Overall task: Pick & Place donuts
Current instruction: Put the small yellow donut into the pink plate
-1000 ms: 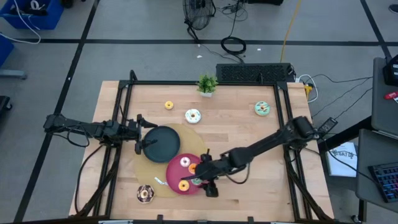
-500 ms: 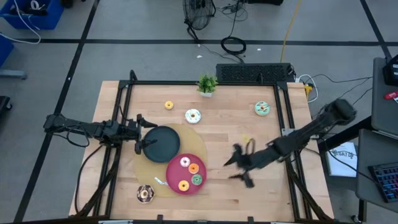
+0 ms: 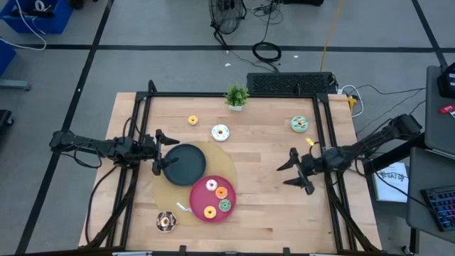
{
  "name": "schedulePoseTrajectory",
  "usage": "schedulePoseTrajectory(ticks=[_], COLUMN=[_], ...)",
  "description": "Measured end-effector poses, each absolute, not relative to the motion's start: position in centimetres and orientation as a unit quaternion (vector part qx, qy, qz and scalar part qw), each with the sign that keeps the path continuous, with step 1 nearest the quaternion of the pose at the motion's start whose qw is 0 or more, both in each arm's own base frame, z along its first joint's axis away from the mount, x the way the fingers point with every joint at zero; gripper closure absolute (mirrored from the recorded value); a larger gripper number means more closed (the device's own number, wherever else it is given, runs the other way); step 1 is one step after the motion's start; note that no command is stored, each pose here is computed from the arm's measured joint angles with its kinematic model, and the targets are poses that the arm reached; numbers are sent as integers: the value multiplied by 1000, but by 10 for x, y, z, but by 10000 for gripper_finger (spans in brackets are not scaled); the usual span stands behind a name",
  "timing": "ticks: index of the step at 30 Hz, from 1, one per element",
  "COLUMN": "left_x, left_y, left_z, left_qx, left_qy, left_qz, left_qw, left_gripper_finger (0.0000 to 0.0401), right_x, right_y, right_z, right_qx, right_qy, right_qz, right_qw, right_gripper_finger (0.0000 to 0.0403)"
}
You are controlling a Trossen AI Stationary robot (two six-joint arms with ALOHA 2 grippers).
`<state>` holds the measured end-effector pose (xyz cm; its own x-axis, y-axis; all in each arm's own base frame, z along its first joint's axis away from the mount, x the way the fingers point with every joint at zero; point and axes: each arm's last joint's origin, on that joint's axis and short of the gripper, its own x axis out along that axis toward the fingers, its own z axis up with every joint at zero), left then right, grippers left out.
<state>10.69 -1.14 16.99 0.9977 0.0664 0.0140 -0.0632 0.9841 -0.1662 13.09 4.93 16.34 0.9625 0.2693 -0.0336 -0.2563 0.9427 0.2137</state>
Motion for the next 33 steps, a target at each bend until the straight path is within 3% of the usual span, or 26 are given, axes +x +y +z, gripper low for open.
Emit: schedulePoseTrajectory(ticks=[11,25,33], left_x=[107,107,107], left_y=[-10,-10,-9], left_z=[171,167,161], left_qx=[-80,-134,-148], left_qy=[-17,-1,28], left_qz=[57,52,80], left_qw=[995,990,985], left_gripper_finger=[36,36,36], right_x=[124,104,101], right_y=[16,-9,-19], right_z=[177,173,163], right_qx=[9,28,62], right_qy=[-36,-18,28], right_qz=[170,72,-83], right_qw=[985,997,994], right_gripper_finger=[156,154,155])
